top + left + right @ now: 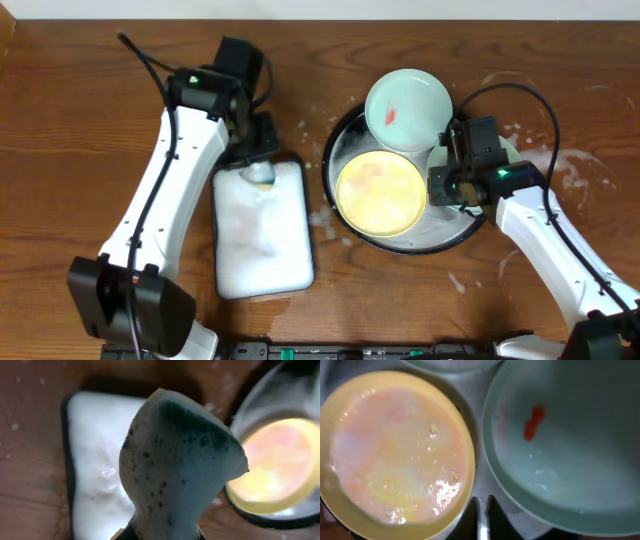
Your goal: Clean dirty plates on tray and stack at the side
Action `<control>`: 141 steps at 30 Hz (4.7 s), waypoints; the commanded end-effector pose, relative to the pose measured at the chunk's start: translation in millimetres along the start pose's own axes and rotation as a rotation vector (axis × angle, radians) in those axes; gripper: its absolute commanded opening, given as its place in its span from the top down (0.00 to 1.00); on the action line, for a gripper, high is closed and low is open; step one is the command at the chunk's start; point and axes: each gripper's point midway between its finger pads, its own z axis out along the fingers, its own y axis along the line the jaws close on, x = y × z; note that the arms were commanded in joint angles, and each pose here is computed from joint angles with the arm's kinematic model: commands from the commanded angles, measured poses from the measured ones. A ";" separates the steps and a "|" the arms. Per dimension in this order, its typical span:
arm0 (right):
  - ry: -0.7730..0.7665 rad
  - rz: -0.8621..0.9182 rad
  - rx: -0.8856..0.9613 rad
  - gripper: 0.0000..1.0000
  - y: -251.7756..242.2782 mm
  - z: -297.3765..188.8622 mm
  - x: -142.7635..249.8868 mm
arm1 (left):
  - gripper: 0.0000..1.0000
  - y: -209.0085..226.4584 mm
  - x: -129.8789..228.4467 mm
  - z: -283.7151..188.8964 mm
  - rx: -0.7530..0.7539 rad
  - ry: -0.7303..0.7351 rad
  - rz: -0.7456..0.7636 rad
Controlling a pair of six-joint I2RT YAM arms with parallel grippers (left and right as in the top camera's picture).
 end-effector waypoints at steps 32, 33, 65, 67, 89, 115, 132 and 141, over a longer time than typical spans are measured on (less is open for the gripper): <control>-0.190 -0.141 0.321 0.99 -14.9 -49.4 -46.7 | 0.42 46.6 55.3 98.9 -0.102 0.180 0.003; -0.201 -0.153 0.377 0.99 -19.4 -53.6 -47.1 | 0.42 46.6 55.3 98.9 -0.102 0.180 0.003; 0.209 -0.054 -0.114 0.99 22.6 58.6 4.5 | 0.41 46.6 55.5 98.9 -0.102 0.181 0.003; 0.266 -0.044 -0.157 0.99 29.5 64.7 16.5 | 0.41 46.6 55.6 98.9 -0.102 0.181 0.002; 0.043 -0.052 0.095 0.99 3.9 15.1 -38.7 | 0.41 47.7 57.9 98.3 -0.106 0.191 0.002; -0.630 -0.620 0.943 0.99 73.2 -174.6 -73.5 | 0.41 47.6 57.8 98.3 -0.106 0.190 0.002; -0.657 -0.655 0.928 0.99 88.1 -177.4 -67.1 | 0.41 47.7 57.9 98.3 -0.106 0.191 0.002; -0.658 -0.653 0.927 0.99 88.1 -177.5 -67.2 | 0.41 47.7 57.9 98.3 -0.106 0.191 0.002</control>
